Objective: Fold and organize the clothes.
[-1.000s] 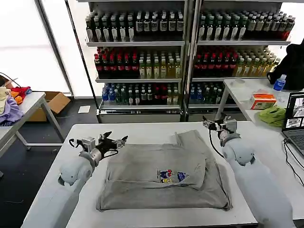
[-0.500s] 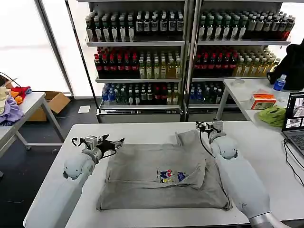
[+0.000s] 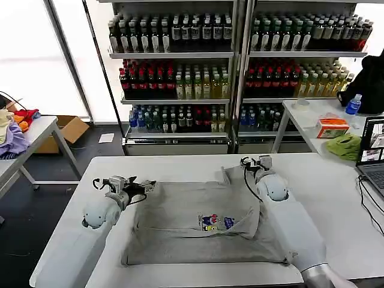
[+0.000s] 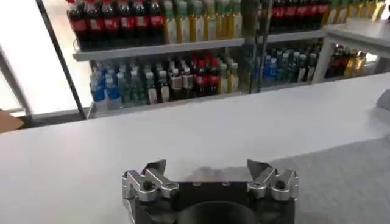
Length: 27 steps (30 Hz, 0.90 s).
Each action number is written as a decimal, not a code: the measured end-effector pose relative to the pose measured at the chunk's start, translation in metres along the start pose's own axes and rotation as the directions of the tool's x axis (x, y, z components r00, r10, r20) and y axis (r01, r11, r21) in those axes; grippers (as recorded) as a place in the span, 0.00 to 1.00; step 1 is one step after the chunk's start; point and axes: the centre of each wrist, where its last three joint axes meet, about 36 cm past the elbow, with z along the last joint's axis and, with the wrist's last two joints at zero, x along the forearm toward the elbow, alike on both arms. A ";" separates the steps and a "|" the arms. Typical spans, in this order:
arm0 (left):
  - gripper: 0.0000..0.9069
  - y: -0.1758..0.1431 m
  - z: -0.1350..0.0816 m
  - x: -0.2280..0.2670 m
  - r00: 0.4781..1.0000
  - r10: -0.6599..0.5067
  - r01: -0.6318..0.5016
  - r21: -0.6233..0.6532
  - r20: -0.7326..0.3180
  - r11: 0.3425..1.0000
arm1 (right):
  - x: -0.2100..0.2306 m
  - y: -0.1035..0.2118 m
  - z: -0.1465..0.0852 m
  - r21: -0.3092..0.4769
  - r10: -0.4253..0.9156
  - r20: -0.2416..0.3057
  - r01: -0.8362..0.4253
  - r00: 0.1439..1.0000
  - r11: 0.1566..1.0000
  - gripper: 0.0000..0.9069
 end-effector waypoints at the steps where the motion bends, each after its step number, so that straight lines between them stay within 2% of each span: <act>1: 1.00 0.000 0.001 -0.001 1.000 -0.001 0.001 0.001 -0.003 1.000 | -0.001 0.001 0.002 0.000 0.001 -0.004 -0.001 1.000 1.000 1.00; 10: 1.00 -0.001 0.007 -0.005 1.000 0.000 0.000 0.006 -0.019 1.000 | -0.007 0.004 0.015 0.002 0.006 -0.038 -0.006 0.999 1.000 1.00; 22: 1.00 0.001 0.006 -0.008 1.000 -0.009 0.009 0.003 -0.025 1.000 | -0.010 0.011 0.024 -0.006 -0.006 -0.053 0.006 0.999 1.000 1.00; 23: 0.97 0.001 0.006 -0.008 1.000 -0.010 0.010 0.002 -0.026 1.000 | -0.010 0.013 0.025 -0.007 -0.007 -0.055 0.007 0.998 1.000 1.00; 24: 0.79 0.002 0.007 -0.009 1.000 -0.010 0.010 0.002 -0.027 1.000 | -0.010 0.014 0.026 -0.009 -0.008 -0.056 0.008 0.998 1.000 1.00; 25: 0.48 0.001 0.008 -0.009 1.000 -0.011 0.011 0.001 -0.029 1.000 | -0.010 0.014 0.027 -0.010 -0.008 -0.057 0.008 0.998 1.000 1.00; 27: 0.16 0.001 0.010 -0.009 0.999 -0.010 0.010 -0.003 -0.034 1.000 | -0.010 0.016 0.028 -0.014 -0.009 -0.059 0.008 0.998 1.000 0.94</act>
